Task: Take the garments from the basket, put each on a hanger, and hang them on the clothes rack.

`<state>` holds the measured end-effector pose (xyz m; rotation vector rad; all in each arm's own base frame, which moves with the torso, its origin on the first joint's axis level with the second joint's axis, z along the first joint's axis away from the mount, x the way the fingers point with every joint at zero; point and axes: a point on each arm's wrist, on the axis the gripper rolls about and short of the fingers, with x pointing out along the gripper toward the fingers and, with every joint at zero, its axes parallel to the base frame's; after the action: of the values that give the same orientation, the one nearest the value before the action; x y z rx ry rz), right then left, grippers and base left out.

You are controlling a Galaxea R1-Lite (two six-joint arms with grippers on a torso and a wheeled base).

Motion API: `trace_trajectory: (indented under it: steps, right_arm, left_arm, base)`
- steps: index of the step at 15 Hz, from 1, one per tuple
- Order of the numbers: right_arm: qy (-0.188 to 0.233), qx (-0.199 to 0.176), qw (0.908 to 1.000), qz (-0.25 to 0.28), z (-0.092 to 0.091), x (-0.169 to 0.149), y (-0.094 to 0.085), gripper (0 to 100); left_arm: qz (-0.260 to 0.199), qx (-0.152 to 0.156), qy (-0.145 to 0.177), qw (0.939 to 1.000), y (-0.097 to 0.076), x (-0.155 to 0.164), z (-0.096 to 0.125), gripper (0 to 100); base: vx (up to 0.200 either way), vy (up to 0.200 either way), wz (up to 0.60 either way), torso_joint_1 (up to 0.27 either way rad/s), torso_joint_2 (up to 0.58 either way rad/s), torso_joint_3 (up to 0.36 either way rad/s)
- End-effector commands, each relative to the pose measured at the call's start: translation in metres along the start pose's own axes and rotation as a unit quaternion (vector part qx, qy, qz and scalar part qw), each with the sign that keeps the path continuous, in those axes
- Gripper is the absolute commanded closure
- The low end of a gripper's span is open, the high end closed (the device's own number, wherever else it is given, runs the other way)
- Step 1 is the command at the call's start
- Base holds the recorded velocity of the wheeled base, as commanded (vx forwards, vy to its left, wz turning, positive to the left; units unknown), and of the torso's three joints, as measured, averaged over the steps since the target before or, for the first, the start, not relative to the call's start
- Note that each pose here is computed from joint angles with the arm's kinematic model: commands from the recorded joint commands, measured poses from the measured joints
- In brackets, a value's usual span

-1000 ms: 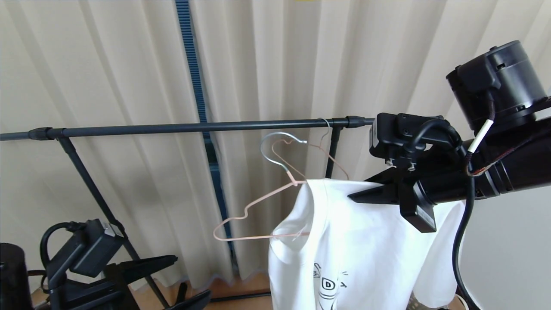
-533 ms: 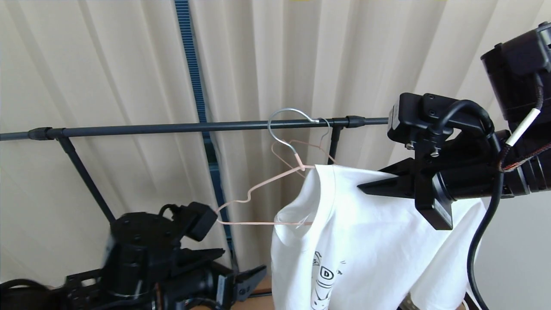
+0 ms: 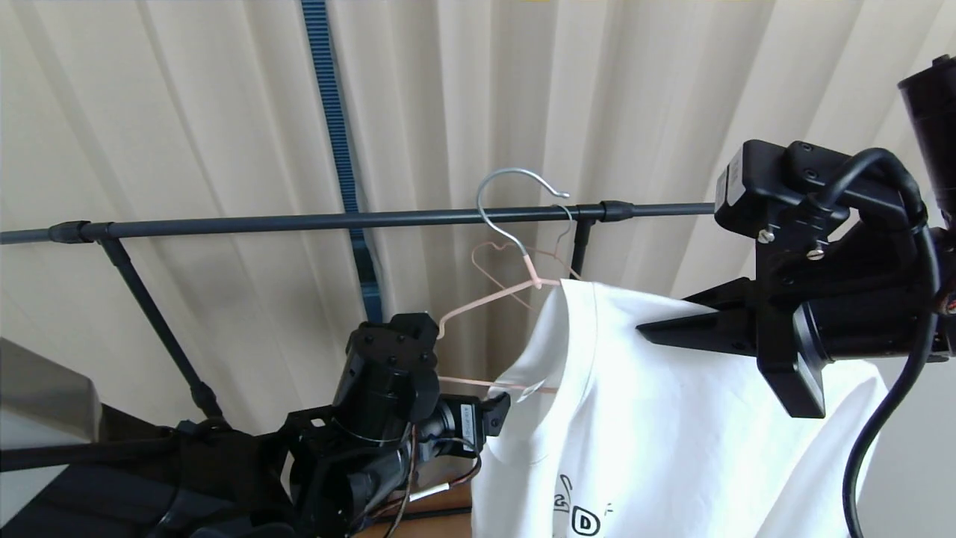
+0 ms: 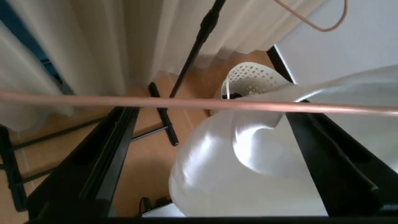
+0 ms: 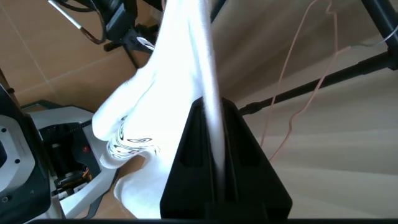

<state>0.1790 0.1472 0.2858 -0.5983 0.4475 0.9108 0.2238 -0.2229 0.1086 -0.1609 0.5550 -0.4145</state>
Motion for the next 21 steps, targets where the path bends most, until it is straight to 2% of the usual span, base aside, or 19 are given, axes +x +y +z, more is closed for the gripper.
trace_trajectory:
  steps: [1,2,3,6,10,15,17,18,20,21]
  right_arm:
    - [-0.011,-0.001,0.9999,0.002,0.003,-0.006,0.004,100]
    - [-0.012,0.002,0.9999,0.003,0.003,-0.007,0.005,100]
    - [-0.015,0.001,0.9999,0.002,0.004,-0.008,0.005,100]
    - [-0.014,0.002,0.9999,0.002,0.003,-0.009,0.006,100]
    - [-0.014,0.004,0.9999,0.0,0.0,-0.011,0.006,100]
    - [-0.018,0.027,0.9994,-0.009,0.0,-0.011,0.002,100]
    - [-0.02,0.04,0.9989,-0.015,0.0,-0.008,-0.002,100]
    - [-0.02,0.043,0.9987,-0.016,0.0,-0.008,-0.002,100]
    - [-0.022,0.042,0.9987,-0.015,0.001,-0.005,-0.003,100]
    - [-0.029,0.041,0.9986,-0.018,0.003,-0.005,-0.004,100]
  left_arm:
    - [0.007,0.003,0.006,1.0,-0.003,0.012,-0.004,0]
    - [0.007,0.007,0.009,0.9999,-0.005,0.015,-0.007,0]
    - [0.011,0.01,0.013,0.9998,-0.006,0.017,-0.01,100]
    - [0.018,0.013,0.018,0.9996,-0.005,0.018,-0.014,100]
    - [0.013,0.015,0.005,0.9998,-0.005,0.017,-0.013,100]
    - [-0.006,0.018,-0.017,0.9997,-0.004,0.0,-0.013,100]
    - [-0.014,0.034,-0.022,0.9991,-0.003,-0.016,-0.012,100]
    - [-0.019,0.042,-0.032,0.9984,-0.003,-0.022,-0.008,0]
    - [-0.024,0.039,-0.042,0.998,-0.003,-0.028,-0.003,0]
    - [-0.022,0.037,-0.036,0.9984,-0.002,-0.029,-0.006,0]
  base:
    - [0.0,0.0,0.0,0.0,0.0,0.0]
    - [0.0,0.0,0.0,0.0,0.0,0.0]
    - [0.0,0.0,0.0,0.0,0.0,0.0]
    - [0.0,0.0,0.0,0.0,0.0,0.0]
    - [0.0,0.0,0.0,0.0,0.0,0.0]
    - [0.0,0.0,0.0,0.0,0.0,0.0]
    - [0.0,0.0,0.0,0.0,0.0,0.0]
    - [0.0,0.0,0.0,0.0,0.0,0.0]
    - [0.0,0.0,0.0,0.0,0.0,0.0]
    - [0.0,0.0,0.0,0.0,0.0,0.0]
